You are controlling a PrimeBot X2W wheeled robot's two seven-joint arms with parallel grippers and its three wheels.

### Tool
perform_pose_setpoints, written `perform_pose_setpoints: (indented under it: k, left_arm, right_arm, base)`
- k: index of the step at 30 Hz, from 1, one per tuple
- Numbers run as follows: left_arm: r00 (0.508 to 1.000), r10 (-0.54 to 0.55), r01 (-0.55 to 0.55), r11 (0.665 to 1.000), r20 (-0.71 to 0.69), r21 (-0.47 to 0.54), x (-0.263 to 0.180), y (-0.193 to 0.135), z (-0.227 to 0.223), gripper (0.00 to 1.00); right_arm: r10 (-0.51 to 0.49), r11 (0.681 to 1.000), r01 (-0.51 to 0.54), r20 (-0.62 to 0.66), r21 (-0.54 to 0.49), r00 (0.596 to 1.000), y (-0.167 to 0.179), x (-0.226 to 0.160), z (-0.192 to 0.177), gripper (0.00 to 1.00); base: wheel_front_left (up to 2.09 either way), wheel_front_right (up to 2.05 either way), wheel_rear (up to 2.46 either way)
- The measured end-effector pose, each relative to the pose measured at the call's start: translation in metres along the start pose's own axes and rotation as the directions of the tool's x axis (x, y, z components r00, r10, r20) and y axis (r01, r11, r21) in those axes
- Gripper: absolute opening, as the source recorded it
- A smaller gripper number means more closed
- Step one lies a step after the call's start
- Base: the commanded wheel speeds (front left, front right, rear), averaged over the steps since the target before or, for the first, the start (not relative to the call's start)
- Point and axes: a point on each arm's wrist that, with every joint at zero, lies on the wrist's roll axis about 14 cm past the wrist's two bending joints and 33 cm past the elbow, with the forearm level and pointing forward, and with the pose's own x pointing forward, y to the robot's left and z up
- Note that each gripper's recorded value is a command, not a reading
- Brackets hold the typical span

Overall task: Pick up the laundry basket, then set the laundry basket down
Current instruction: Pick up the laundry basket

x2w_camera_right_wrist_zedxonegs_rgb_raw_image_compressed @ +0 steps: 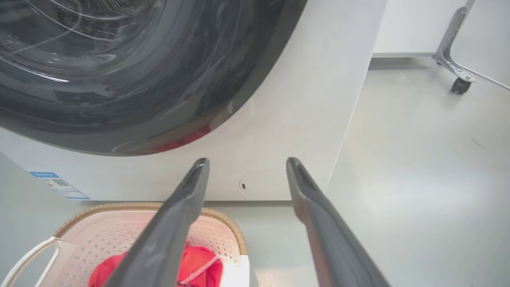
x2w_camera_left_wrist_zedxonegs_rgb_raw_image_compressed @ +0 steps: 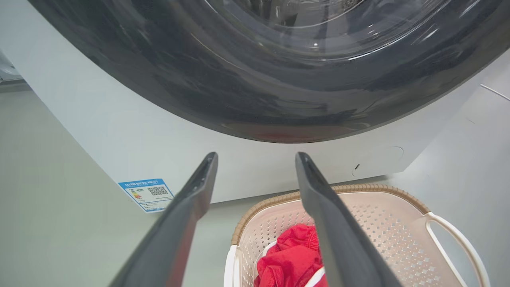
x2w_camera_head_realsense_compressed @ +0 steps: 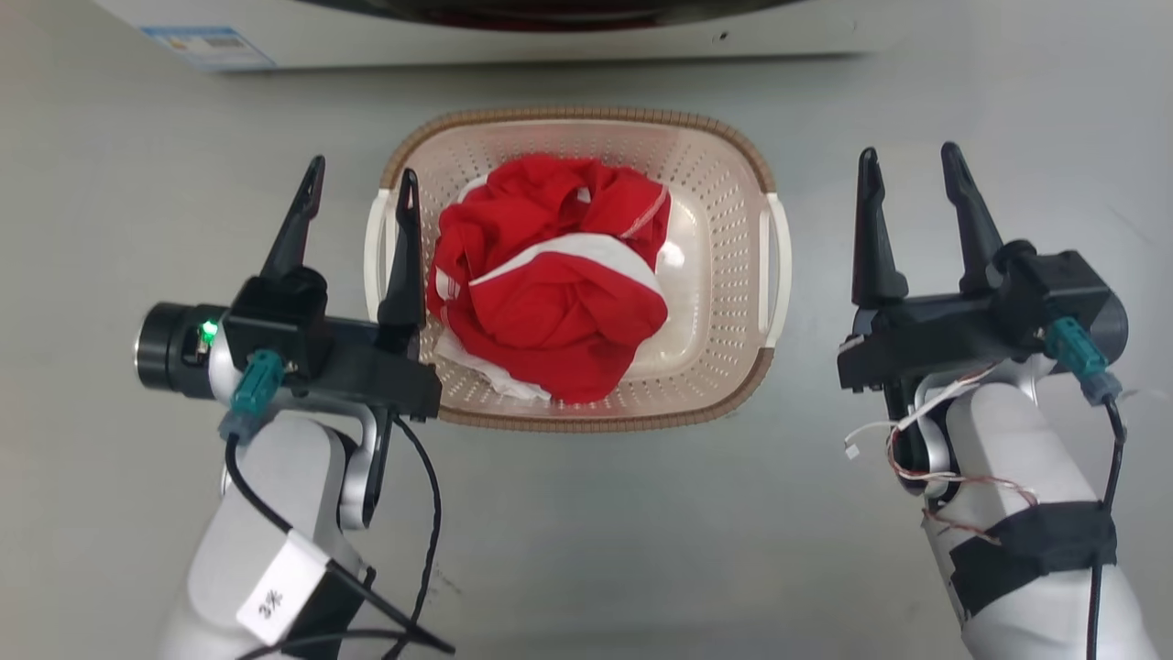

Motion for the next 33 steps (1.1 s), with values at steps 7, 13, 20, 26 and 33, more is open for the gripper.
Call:
perform_pose_setpoints:
  k: [7, 13, 20, 26, 33]
  left_arm:
    - [0.994, 0.010, -0.010, 1.000, -0.110, -0.001, 0.015, 0.009, -0.048, 1.00]
    - [0.975, 0.021, -0.022, 1.000, -0.220, -0.001, 0.010, 0.017, -0.089, 1.00]
    - [0.957, 0.017, -0.020, 1.000, -0.288, -0.006, 0.007, 0.020, -0.111, 1.00]
    - [0.939, 0.023, -0.031, 0.999, -0.343, -0.018, 0.006, 0.023, -0.130, 1.00]
    - [0.916, 0.046, -0.063, 0.998, -0.399, -0.029, 0.007, 0.032, -0.153, 1.00]
  right_arm:
    - [-0.003, 1.000, 0.003, -0.105, 0.001, 0.994, -0.005, 0.016, -0.049, 1.00]
    - [0.004, 1.000, -0.003, -0.192, 0.002, 0.981, -0.004, 0.017, -0.085, 1.00]
    - [0.015, 1.000, -0.011, -0.257, 0.017, 0.966, 0.001, 0.019, -0.108, 1.00]
    - [0.024, 0.999, -0.016, -0.298, 0.030, 0.954, 0.004, 0.023, -0.124, 1.00]
    - [0.034, 0.999, -0.023, -0.334, 0.036, 0.942, 0.007, 0.027, -0.142, 1.00]
  base:
    - [0.00, 0.00, 0.00]
    - [0.00, 0.00, 0.00]
    - [0.00, 0.00, 0.00]
    - [0.00, 0.00, 0.00]
    - [0.00, 0.00, 0.00]
